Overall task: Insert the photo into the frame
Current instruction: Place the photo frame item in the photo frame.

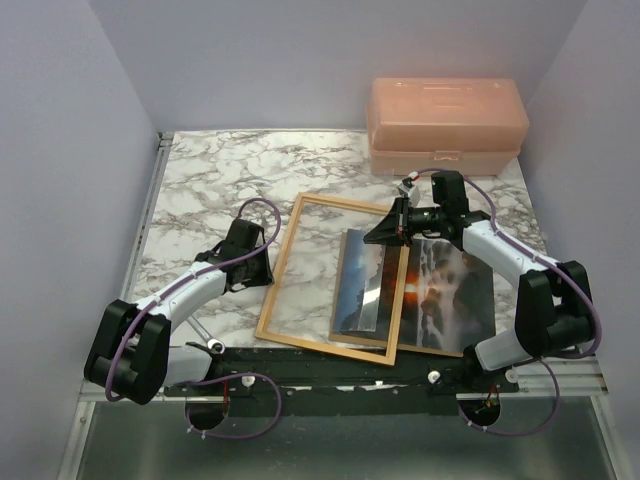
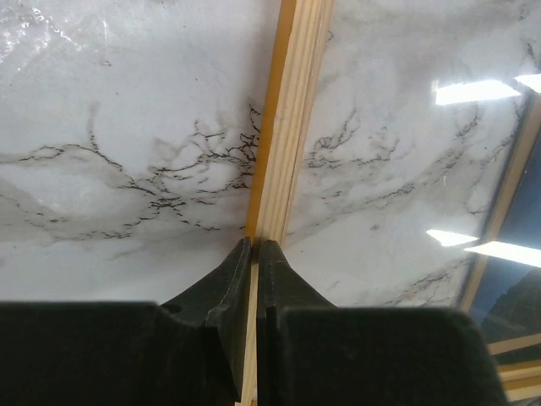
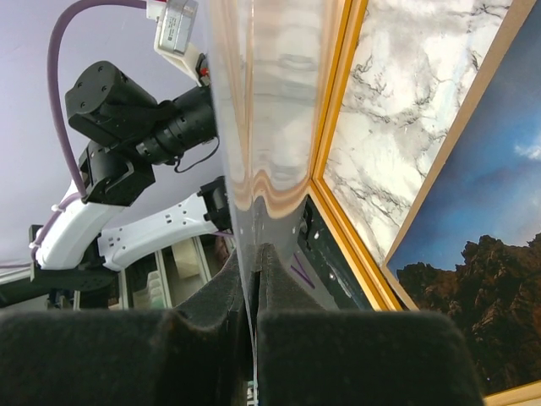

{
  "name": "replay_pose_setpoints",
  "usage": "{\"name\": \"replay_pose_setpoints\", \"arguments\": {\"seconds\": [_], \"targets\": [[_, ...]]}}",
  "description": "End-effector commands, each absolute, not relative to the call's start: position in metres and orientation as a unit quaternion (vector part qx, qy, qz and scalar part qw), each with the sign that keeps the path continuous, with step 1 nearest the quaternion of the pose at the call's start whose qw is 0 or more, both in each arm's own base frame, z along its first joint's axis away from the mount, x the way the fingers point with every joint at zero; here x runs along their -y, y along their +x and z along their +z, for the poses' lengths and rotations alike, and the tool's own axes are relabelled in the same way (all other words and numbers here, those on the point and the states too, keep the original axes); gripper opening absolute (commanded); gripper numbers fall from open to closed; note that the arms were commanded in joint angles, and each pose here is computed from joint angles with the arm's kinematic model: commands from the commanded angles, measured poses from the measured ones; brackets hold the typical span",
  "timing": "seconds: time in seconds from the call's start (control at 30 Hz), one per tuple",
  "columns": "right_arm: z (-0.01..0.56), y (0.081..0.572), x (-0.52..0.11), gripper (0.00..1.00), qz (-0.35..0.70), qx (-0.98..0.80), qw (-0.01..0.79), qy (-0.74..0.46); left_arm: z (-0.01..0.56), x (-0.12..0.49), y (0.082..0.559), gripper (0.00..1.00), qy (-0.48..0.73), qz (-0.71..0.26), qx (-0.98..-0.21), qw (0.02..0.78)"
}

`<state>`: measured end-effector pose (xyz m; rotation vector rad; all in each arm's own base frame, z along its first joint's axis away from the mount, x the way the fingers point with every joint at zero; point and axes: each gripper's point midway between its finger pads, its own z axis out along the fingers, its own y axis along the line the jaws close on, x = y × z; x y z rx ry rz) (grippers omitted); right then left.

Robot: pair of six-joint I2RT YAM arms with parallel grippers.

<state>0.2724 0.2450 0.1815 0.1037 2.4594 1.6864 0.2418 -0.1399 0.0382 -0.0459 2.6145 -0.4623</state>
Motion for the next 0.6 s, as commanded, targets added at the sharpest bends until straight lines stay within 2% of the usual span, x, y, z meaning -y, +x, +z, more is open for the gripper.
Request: {"name": "replay_pose_setpoints", "arguments": {"seconds": [0.0, 0.57], "targets": [[0.189, 0.265, -0.246, 0.01, 0.566, -0.820, 0.083, 0.023, 0.039, 0.140, 0.245, 0.09, -0.011, -0.169, -0.955, 0.243], [0.168, 0.252, -0.239, 0.01, 0.546, -0.834, 0.083, 0.026, 0.039, 0.141, 0.246, 0.09, -0.011, -0.170, -0.955, 0.242]]}}
